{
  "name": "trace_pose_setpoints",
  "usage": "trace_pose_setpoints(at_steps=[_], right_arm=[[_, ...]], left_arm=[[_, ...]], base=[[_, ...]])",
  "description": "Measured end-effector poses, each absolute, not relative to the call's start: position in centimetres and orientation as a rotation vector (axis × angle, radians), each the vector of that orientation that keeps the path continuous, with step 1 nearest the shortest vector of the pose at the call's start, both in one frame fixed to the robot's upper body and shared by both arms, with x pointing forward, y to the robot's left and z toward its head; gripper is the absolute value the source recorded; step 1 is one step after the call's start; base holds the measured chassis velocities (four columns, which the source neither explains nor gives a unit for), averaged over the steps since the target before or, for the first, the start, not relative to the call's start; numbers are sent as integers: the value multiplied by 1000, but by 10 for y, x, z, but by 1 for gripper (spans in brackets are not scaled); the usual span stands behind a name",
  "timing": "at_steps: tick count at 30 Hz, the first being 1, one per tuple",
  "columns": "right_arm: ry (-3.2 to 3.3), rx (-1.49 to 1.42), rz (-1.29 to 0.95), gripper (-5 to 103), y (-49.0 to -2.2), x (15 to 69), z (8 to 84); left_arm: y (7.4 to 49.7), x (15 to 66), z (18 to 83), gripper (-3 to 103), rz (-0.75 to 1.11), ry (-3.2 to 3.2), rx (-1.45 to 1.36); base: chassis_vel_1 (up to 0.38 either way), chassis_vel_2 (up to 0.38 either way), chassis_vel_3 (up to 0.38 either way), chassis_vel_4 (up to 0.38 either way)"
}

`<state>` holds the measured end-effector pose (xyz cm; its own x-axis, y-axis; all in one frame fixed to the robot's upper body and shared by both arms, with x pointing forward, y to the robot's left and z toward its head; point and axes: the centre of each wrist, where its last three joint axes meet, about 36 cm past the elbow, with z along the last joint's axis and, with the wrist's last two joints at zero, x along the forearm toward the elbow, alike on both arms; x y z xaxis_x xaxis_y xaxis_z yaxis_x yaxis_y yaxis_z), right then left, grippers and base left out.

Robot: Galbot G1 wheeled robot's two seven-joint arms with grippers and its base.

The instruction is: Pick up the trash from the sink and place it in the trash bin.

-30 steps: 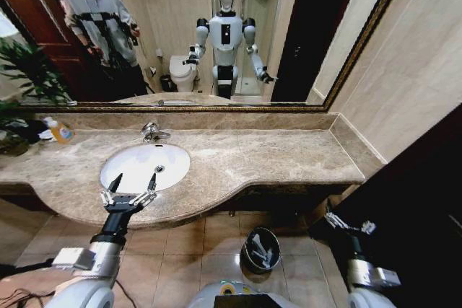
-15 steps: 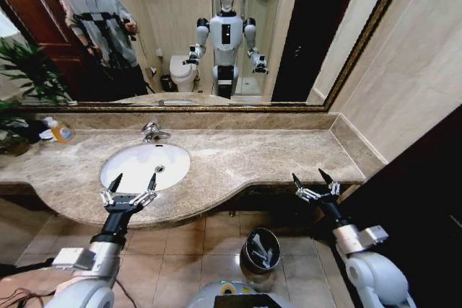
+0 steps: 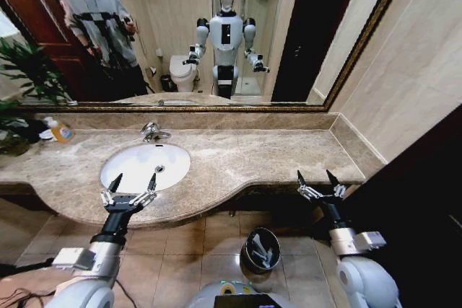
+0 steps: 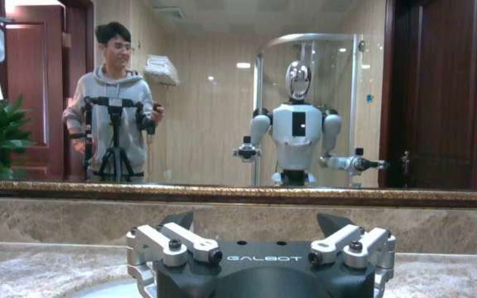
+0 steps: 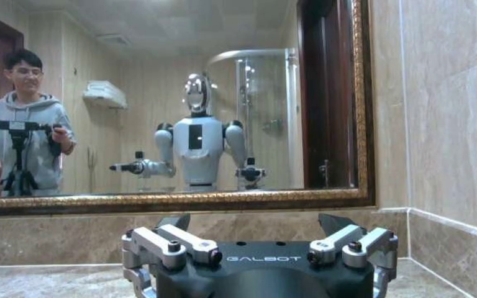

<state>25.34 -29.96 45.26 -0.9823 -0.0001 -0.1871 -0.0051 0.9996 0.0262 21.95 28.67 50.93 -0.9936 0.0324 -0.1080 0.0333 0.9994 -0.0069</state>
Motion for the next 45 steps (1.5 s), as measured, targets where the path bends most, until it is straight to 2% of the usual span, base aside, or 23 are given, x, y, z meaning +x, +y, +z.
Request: trace_pose_setpoints(at_steps=[45], right_arm=[[2955,0,39,100,-301,254,451]], left_arm=[[287,219,509,100,-13,3033,50]], base=[[0,0,0,0]])
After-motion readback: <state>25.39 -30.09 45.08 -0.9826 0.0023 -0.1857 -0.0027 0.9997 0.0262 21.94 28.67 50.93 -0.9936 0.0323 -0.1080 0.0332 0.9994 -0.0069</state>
